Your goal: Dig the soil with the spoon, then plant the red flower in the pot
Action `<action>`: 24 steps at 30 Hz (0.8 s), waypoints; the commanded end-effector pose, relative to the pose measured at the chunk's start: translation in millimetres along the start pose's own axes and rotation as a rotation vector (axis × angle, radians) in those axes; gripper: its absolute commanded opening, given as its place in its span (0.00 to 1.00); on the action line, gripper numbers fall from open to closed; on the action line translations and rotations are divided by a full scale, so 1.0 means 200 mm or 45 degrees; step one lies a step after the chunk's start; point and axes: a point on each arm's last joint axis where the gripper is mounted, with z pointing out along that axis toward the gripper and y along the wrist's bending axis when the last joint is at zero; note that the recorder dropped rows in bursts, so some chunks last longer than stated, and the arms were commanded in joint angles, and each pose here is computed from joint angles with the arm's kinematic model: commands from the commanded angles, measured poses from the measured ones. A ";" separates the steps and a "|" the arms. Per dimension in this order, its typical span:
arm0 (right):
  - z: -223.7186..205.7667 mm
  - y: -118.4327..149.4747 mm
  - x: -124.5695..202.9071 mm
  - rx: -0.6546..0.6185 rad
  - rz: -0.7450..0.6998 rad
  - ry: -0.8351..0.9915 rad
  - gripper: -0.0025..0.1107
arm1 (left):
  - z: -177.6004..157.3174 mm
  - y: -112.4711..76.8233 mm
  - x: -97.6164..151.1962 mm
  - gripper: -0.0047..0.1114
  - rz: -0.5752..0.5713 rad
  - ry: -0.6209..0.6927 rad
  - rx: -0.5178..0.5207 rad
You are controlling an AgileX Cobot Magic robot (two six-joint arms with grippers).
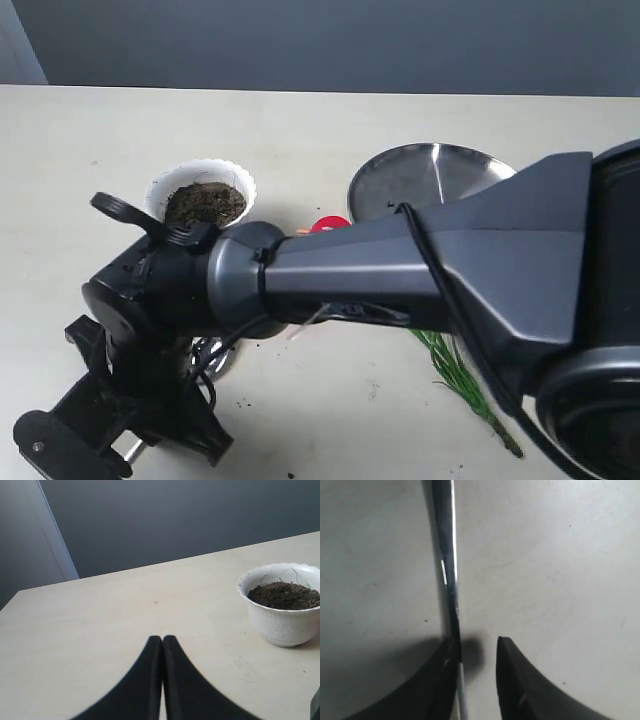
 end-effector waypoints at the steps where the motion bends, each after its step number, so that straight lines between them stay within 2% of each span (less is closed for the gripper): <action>1: 0.02 -0.01 0.01 0.009 0.016 0.001 0.26 | 0.00 0.00 0.00 0.04 -0.011 -0.011 0.002; 9: 0.01 -0.01 0.03 0.009 0.071 0.059 0.26 | 0.00 0.00 0.00 0.04 -0.011 -0.011 0.002; 15: 0.01 0.02 0.03 -0.064 0.085 0.056 0.25 | 0.00 0.00 0.00 0.04 -0.011 -0.011 0.002; 18: 0.01 0.03 0.03 -0.085 0.093 0.051 0.22 | 0.00 0.00 0.00 0.04 -0.011 -0.011 0.002; 22: 0.01 0.03 0.01 -0.083 0.151 -0.007 0.08 | 0.00 0.00 0.00 0.04 -0.011 -0.011 0.002; 24: 0.01 0.02 0.00 -0.076 0.178 -0.032 0.04 | 0.00 0.00 0.00 0.04 -0.011 -0.011 0.002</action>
